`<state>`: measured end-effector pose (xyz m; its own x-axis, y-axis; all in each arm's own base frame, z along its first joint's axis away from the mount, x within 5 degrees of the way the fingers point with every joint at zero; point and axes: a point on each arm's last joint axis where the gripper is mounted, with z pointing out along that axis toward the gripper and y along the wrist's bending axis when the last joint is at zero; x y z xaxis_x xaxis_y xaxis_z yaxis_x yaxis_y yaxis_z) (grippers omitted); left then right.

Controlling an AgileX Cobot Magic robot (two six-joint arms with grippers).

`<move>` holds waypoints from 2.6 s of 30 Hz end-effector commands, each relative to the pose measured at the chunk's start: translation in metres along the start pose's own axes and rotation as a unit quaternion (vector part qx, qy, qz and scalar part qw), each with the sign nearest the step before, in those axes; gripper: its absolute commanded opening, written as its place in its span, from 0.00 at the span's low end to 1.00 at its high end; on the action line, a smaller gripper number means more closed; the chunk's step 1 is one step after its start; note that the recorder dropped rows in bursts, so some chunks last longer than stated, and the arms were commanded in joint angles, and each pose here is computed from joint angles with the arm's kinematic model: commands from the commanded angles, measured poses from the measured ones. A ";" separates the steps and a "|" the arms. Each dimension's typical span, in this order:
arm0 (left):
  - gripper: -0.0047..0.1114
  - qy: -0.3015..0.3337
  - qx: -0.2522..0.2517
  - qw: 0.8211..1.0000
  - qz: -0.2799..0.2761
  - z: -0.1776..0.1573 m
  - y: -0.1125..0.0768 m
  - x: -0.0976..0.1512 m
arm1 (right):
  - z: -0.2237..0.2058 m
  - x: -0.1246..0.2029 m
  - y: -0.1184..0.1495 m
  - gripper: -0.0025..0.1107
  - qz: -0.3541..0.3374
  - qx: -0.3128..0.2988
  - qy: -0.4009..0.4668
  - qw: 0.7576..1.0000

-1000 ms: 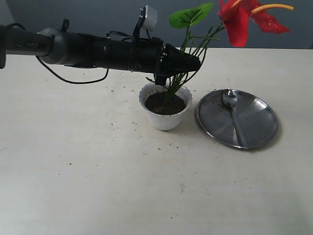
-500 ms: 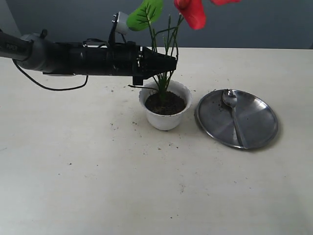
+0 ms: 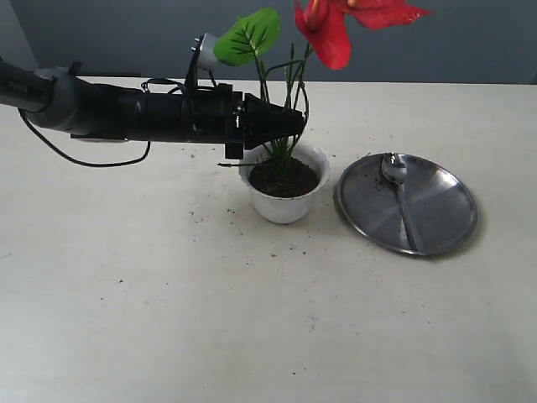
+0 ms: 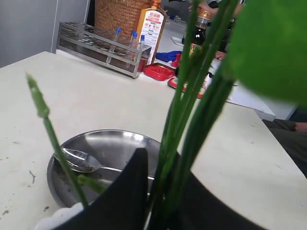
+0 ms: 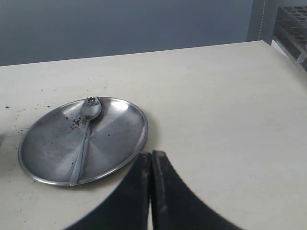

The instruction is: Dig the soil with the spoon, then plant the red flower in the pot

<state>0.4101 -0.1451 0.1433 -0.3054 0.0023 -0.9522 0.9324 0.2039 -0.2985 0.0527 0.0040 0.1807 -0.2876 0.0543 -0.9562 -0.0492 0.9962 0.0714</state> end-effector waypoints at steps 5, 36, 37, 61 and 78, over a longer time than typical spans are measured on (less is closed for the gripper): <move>0.04 0.054 -0.018 0.998 -0.035 0.005 0.009 0.048 | 0.000 0.000 0.000 0.02 -0.002 -0.002 -0.004 1.000; 0.04 0.068 -0.020 0.994 -0.085 0.006 0.016 0.081 | 0.000 0.000 0.000 0.02 -0.002 -0.002 -0.004 1.000; 0.04 0.068 -0.020 0.994 -0.085 0.006 0.016 0.081 | 0.000 0.000 0.000 0.02 -0.002 -0.002 -0.004 1.000; 0.04 0.061 -0.023 0.994 -0.088 0.003 0.016 0.070 | 0.000 0.000 0.000 0.02 -0.002 -0.002 -0.006 1.000; 0.04 0.060 -0.025 0.994 -0.087 0.002 0.017 0.069 | 0.000 0.000 0.000 0.02 -0.002 -0.002 -0.004 1.000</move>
<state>0.4147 -0.1407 0.1113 -0.3821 0.0024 -0.9241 0.9020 0.2183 -0.3724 0.0527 0.0040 0.1807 -0.2876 0.0543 -0.9562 -0.0492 0.9962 0.0714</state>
